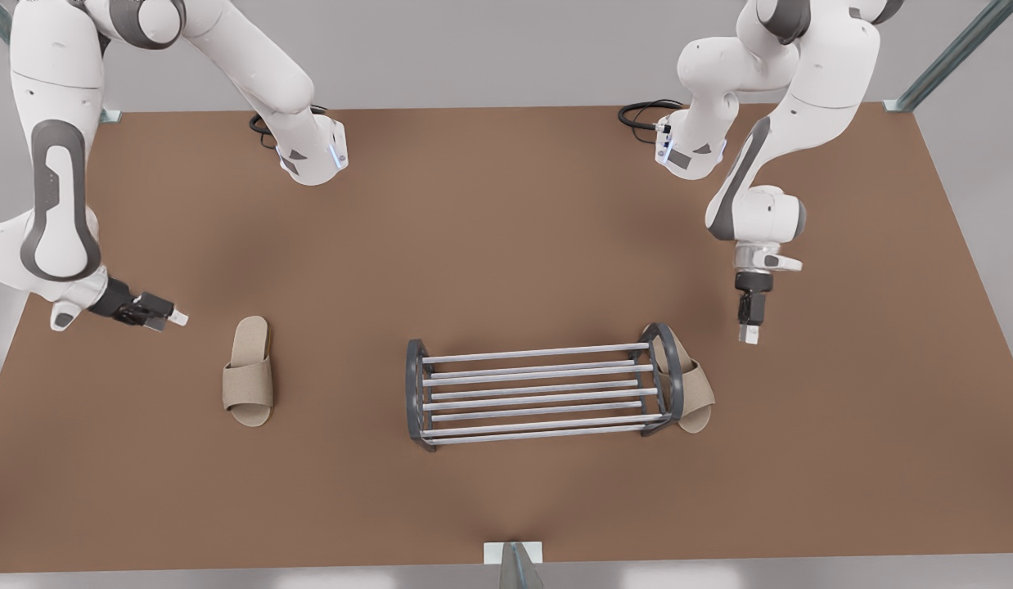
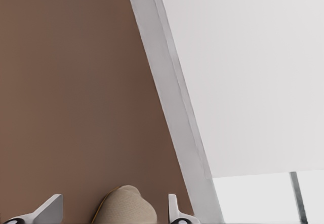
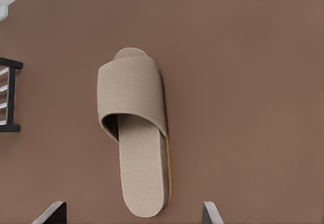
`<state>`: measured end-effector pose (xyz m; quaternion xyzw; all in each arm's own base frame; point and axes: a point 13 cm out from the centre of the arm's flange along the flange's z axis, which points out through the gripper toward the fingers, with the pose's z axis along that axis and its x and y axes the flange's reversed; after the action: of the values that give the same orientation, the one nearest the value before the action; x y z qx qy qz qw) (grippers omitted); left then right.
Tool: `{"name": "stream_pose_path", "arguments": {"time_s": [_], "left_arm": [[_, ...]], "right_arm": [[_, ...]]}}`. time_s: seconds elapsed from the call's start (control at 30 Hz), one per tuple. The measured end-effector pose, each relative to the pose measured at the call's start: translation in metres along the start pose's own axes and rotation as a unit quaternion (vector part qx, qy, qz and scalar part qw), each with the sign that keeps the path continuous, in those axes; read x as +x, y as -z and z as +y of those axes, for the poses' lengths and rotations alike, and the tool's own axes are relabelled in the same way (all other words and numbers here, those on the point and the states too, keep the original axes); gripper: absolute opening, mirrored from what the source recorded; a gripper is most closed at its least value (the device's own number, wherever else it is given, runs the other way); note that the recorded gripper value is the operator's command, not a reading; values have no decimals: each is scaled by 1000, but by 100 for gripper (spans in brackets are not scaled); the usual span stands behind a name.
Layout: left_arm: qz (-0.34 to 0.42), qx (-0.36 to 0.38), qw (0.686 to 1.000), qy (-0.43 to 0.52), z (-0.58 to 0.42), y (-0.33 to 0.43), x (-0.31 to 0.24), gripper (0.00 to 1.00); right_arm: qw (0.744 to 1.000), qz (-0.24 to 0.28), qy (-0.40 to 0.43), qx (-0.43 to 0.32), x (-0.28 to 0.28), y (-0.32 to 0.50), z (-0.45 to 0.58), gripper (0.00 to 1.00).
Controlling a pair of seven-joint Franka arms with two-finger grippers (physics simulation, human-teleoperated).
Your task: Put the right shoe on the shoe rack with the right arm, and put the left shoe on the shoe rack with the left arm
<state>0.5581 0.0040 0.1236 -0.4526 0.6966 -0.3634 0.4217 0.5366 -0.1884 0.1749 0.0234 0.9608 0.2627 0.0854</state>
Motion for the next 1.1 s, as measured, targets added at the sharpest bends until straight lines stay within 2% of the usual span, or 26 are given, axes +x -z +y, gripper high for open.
{"name": "stream_pose_path", "arguments": {"time_s": [0.13,0.2,0.27,0.47,0.63,0.87,1.1], "left_arm": [[43,-17,996,-76,5,-8,45,100],[77,-25,992,-93,10,-13,82,100],[89,-36,990,-100,17,-16,93,100],[92,-76,988,-96,13,-23,83,100],[100,-92,988,-81,4,-27,88,100],[106,-111,987,-37,-22,-32,96,100],[120,-126,984,35,-28,-37,125,100]], "right_arm": [[990,-95,101,36,-44,-5,-11,100],[981,-138,131,46,-51,-6,-18,100],[971,-165,161,60,-51,-11,-25,100],[942,-177,267,102,-47,-30,-98,100],[908,-203,359,71,-60,-66,-53,100],[888,-240,384,79,-43,-85,-6,100],[885,-255,376,101,-27,-114,13,100]]}}
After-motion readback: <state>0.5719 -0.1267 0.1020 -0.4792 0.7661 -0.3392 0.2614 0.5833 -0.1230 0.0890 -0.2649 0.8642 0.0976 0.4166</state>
